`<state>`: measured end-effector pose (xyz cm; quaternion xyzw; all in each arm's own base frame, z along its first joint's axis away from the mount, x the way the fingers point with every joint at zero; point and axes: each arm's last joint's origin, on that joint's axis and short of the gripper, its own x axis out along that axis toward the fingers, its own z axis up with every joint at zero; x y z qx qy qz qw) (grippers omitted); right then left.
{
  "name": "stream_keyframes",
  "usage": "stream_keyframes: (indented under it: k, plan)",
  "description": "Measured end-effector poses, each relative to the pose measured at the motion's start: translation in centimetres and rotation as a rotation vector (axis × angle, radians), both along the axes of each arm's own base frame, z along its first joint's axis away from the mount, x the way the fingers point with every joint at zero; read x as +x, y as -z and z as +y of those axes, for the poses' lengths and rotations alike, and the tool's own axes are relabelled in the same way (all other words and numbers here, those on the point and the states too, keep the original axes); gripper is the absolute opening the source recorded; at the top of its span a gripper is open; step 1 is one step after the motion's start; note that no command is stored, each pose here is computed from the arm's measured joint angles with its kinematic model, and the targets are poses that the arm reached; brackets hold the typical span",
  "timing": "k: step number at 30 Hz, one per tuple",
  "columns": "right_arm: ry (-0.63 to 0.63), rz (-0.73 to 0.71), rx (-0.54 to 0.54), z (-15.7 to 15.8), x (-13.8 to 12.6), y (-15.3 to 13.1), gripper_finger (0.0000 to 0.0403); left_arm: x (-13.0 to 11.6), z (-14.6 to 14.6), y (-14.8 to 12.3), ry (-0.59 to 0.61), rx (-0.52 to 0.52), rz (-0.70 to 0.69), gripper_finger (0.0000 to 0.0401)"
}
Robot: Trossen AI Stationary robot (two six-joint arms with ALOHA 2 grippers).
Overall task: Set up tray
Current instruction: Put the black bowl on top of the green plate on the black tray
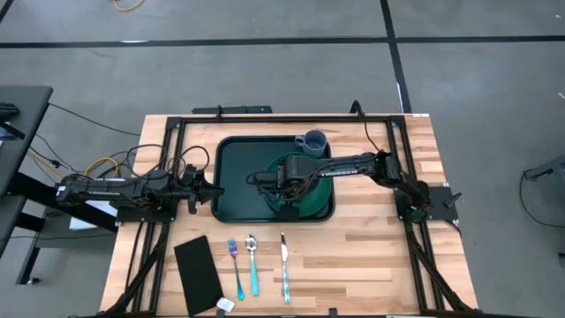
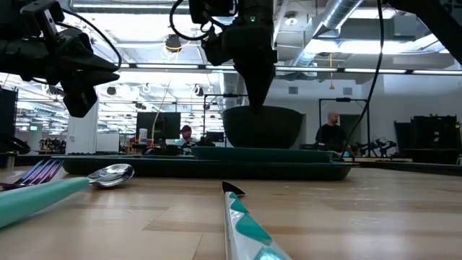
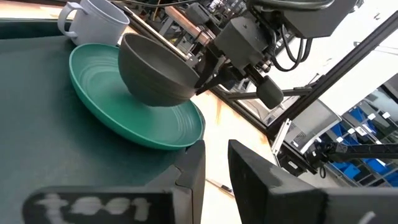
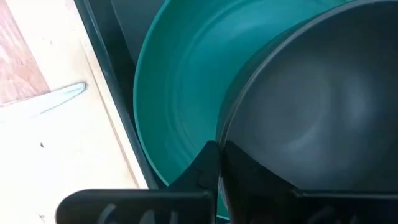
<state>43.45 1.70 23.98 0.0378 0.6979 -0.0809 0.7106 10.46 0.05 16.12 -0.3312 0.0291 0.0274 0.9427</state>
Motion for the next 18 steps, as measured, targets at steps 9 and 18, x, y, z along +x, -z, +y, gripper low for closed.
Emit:
stream_keyframes:
  k: [9, 18]
  plan:
    - [0.008, 0.01, 0.02, 0.1, 0.21, 0.57, 0.0, 0.0, 0.0, 0.0, 0.001, 0.002, 0.001, 0.0057]
    - [0.027, 0.009, 0.019, 0.01, 0.18, 0.49, 0.0, -0.01, -0.05, 0.1, 0.021, 0.04, 0.014, 0.0057]
